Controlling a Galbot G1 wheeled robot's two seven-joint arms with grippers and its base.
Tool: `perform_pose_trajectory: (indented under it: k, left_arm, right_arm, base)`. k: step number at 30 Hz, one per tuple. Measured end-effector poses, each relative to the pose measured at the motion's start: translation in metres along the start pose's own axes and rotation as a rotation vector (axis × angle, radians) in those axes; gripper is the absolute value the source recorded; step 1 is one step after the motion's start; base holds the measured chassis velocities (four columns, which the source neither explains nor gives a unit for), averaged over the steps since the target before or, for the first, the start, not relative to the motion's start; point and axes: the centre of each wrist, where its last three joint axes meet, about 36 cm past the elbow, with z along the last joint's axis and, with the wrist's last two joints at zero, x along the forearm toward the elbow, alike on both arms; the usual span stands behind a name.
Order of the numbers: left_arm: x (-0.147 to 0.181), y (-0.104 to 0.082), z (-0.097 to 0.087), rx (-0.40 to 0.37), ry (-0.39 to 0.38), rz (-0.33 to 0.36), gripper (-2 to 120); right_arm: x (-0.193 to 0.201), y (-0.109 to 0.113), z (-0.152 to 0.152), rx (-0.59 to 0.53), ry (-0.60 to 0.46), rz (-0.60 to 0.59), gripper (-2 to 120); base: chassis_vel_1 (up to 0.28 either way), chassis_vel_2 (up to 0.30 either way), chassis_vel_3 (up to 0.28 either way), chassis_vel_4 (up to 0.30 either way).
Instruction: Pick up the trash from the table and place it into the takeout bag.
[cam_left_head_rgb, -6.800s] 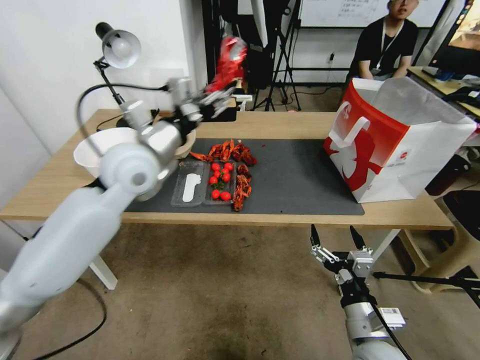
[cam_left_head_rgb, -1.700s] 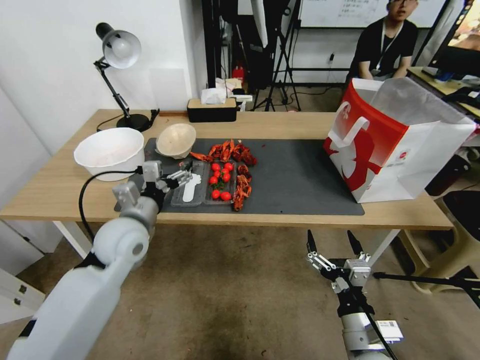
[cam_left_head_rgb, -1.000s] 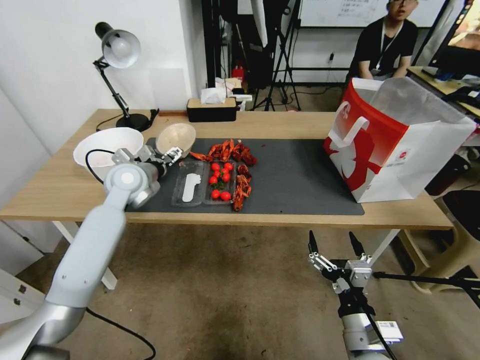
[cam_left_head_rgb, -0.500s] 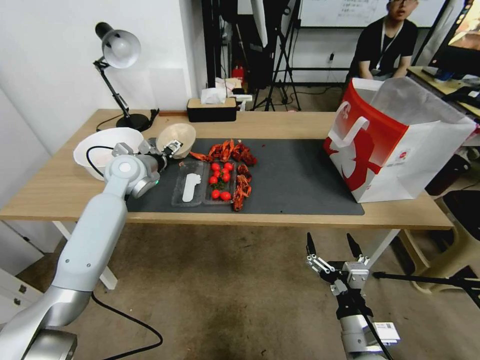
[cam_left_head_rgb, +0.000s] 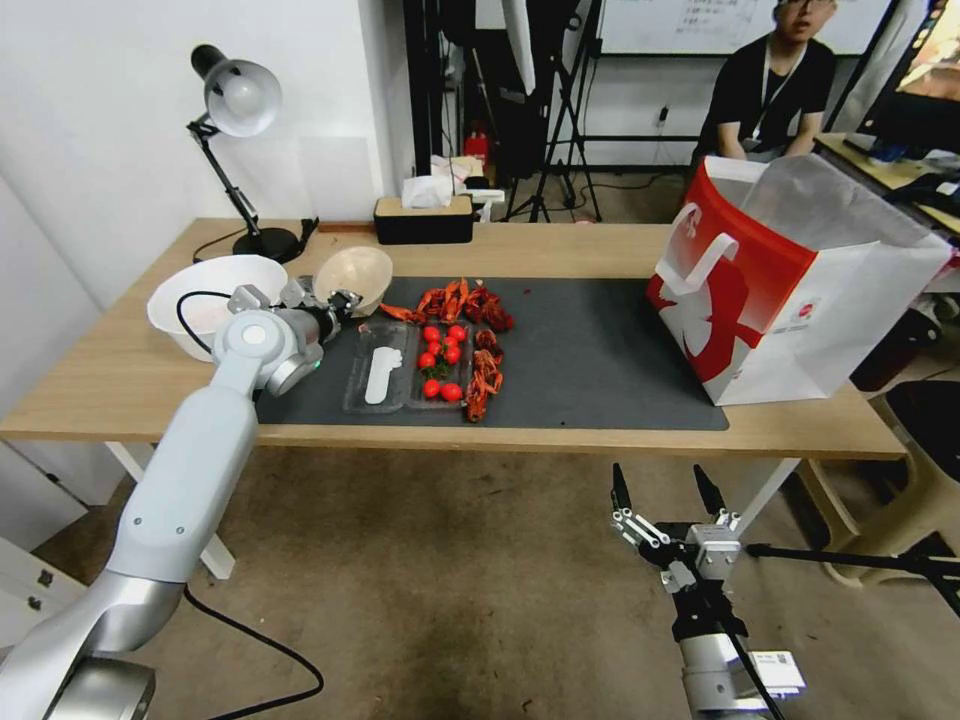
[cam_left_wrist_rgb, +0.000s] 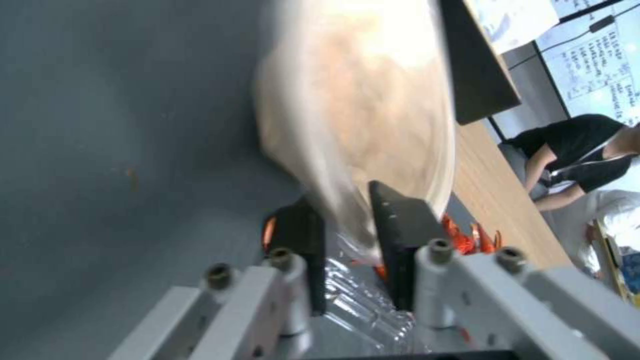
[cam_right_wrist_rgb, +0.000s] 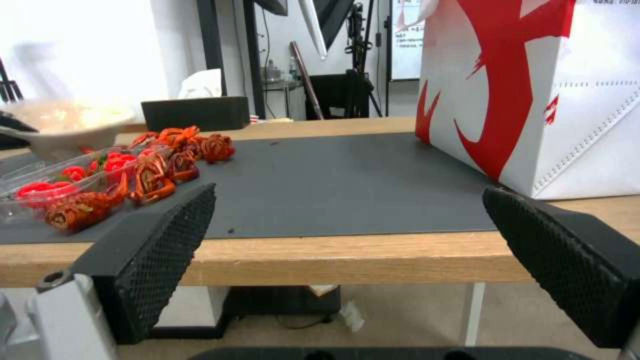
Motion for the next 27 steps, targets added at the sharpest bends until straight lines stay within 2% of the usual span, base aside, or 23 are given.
perform_pose_trajectory:
  k: [3,4,6,7,8,10,12,15,16,17,19,20,22,23,24,25,27]
  left_arm:
    - [0.006,0.000,0.006,-0.018,-0.025,0.028,5]
    - [0.016,-0.004,0.012,-0.050,-0.045,0.080,0]
    - [0.028,-0.013,0.019,-0.096,-0.070,0.144,0]
    - [0.028,-0.013,0.019,-0.096,-0.070,0.144,0]
    - [0.033,-0.017,0.023,-0.122,-0.085,0.173,0]
    - [0.041,-0.027,0.031,-0.209,-0.150,0.251,0]
    - [0.042,-0.030,0.033,-0.239,-0.175,0.276,0]
    - [0.041,-0.037,0.036,-0.381,-0.303,0.475,0]
    - [0.041,-0.037,0.036,-0.381,-0.303,0.475,0]
    - [0.037,-0.041,0.039,-0.459,-0.361,0.557,0]
    - [0.033,-0.057,0.045,-0.619,-0.415,0.674,0]
    - [0.033,-0.057,0.045,-0.619,-0.415,0.674,0]
    - [0.032,-0.080,0.056,-0.761,-0.435,0.760,0]
    - [0.031,-0.087,0.060,-0.796,-0.438,0.780,0]
    - [0.031,-0.087,0.060,-0.796,-0.438,0.780,0]
    - [0.032,-0.102,0.068,-0.853,-0.442,0.818,0]
    - [0.033,-0.121,0.079,-0.908,-0.442,0.862,0]
  right_arm:
    - [-0.001,0.000,0.001,0.001,0.001,0.000,100]
    - [-0.001,0.000,0.002,0.002,0.001,0.000,100]
    - [-0.001,-0.001,0.002,0.003,0.002,-0.001,100]
    - [-0.001,-0.001,0.002,0.003,0.002,-0.001,100]
    - [-0.001,-0.001,0.003,0.004,0.002,-0.001,100]
    - [-0.001,-0.002,0.004,0.005,0.004,-0.001,100]
    - [-0.001,-0.002,0.005,0.005,0.004,-0.001,100]
    - [0.000,-0.002,0.006,0.003,0.005,0.001,100]
    - [0.000,-0.002,0.006,0.003,0.005,0.001,100]
    - [0.000,-0.002,0.006,0.003,0.006,0.002,100]
    - [0.001,-0.002,0.006,0.003,0.005,0.006,100]
    - [0.001,-0.002,0.006,0.003,0.005,0.006,100]
    - [0.001,-0.002,0.006,0.002,0.005,0.010,100]
    - [0.001,-0.002,0.007,0.001,0.005,0.012,100]
    - [0.001,-0.002,0.007,0.001,0.005,0.012,100]
    - [0.002,-0.002,0.007,-0.001,0.006,0.015,100]
    - [0.003,-0.001,0.007,-0.004,0.007,0.019,100]
  base:
    - [0.000,0.000,0.000,0.000]
    - [0.000,0.000,0.000,0.000]
    - [0.000,0.000,0.000,0.000]
    - [0.000,0.000,0.000,0.000]
    - [0.000,0.000,0.000,0.000]
    - [0.000,0.000,0.000,0.000]
    - [0.000,0.000,0.000,0.000]
    - [0.000,0.000,0.000,0.000]
    - [0.000,0.000,0.000,0.000]
    - [0.000,0.000,0.000,0.000]
    - [0.000,0.000,0.000,0.000]
    - [0.000,0.000,0.000,0.000]
    - [0.000,0.000,0.000,0.000]
    - [0.000,0.000,0.000,0.000]
    - [0.000,0.000,0.000,0.000]
    - [0.000,0.000,0.000,0.000]
    - [0.000,0.000,0.000,0.000]
